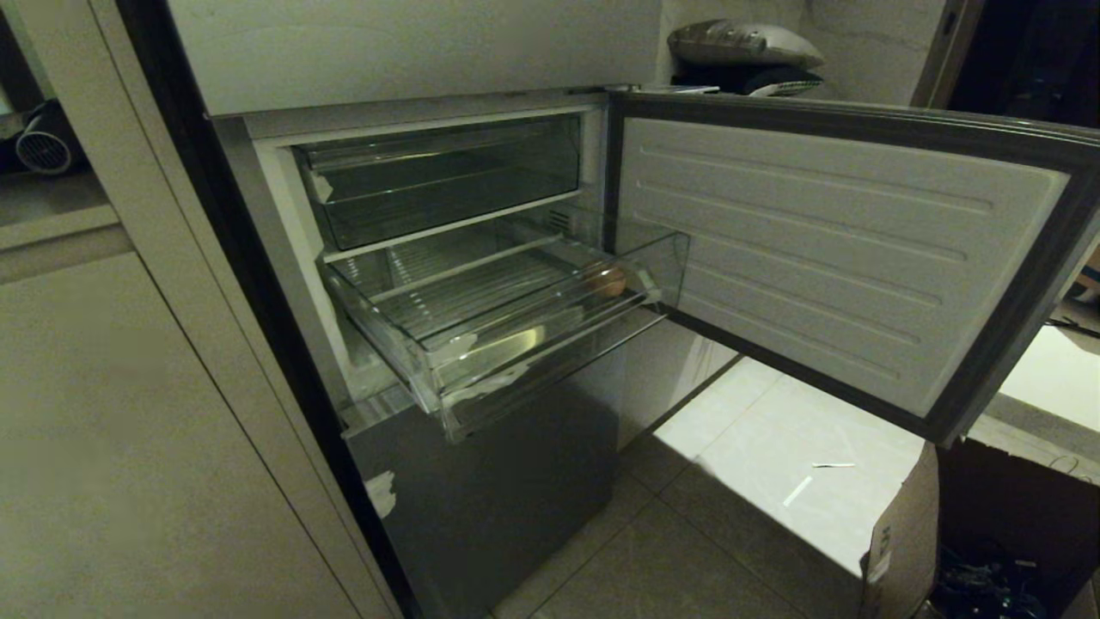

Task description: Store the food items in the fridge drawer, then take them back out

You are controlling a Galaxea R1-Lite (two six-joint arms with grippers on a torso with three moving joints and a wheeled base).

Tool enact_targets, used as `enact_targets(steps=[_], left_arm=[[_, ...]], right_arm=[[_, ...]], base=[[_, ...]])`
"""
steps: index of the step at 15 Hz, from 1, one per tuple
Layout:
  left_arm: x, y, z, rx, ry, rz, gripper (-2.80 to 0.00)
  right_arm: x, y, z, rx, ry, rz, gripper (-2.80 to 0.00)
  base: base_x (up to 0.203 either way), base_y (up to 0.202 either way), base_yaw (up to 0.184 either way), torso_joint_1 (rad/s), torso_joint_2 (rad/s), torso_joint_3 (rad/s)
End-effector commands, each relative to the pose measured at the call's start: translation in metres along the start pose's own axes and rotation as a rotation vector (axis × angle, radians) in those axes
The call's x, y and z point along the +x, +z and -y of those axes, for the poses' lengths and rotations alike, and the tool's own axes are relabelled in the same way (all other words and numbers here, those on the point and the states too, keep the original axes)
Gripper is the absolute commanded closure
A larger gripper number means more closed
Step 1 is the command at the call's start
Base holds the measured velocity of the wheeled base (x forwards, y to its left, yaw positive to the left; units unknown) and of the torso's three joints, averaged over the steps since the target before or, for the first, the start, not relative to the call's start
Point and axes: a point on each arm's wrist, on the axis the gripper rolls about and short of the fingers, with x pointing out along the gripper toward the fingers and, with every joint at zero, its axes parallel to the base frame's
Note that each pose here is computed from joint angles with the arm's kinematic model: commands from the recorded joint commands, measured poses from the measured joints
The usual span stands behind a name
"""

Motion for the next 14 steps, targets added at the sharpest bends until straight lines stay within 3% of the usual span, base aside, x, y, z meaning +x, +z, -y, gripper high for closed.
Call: enact_targets(steps=[1,6,10,11,12,14], left_arm=[[0.000,0.000,0.000,0.000,0.000,-0.001,0.00],[0.000,0.000,0.000,0.000,0.000,-0.001,0.00],[0.000,0.000,0.000,0.000,0.000,-0.001,0.00],[0.000,0.000,0.000,0.000,0.000,-0.001,0.00],[0.000,0.000,0.000,0.000,0.000,-0.001,0.00],[0.000,0.000,0.000,0.000,0.000,-0.001,0.00]], right_arm=[[0.007,-0.011,0.002,0.008,0.002,-0.024,-2.80],[0.009,-0.011,0.004,0.011,-0.006,-0.019,-2.80],[-0.012,0.013,-0.003,0.005,-0.009,0.035,-2.80],[-0.022,0.023,-0.006,0.006,-0.009,0.057,-2.04],[-0.032,0.033,-0.010,0.004,-0.009,0.081,0.00],[-0.054,0.047,-0.018,-0.006,-0.008,0.114,0.00]], base=[[0.000,0.000,0.000,0.000,0.00,0.000],[0.000,0.000,0.000,0.000,0.00,0.000],[0.000,0.000,0.000,0.000,0.00,0.000],[0.000,0.000,0.000,0.000,0.00,0.000],[0.000,0.000,0.000,0.000,0.00,0.000],[0.000,0.000,0.000,0.000,0.00,0.000]])
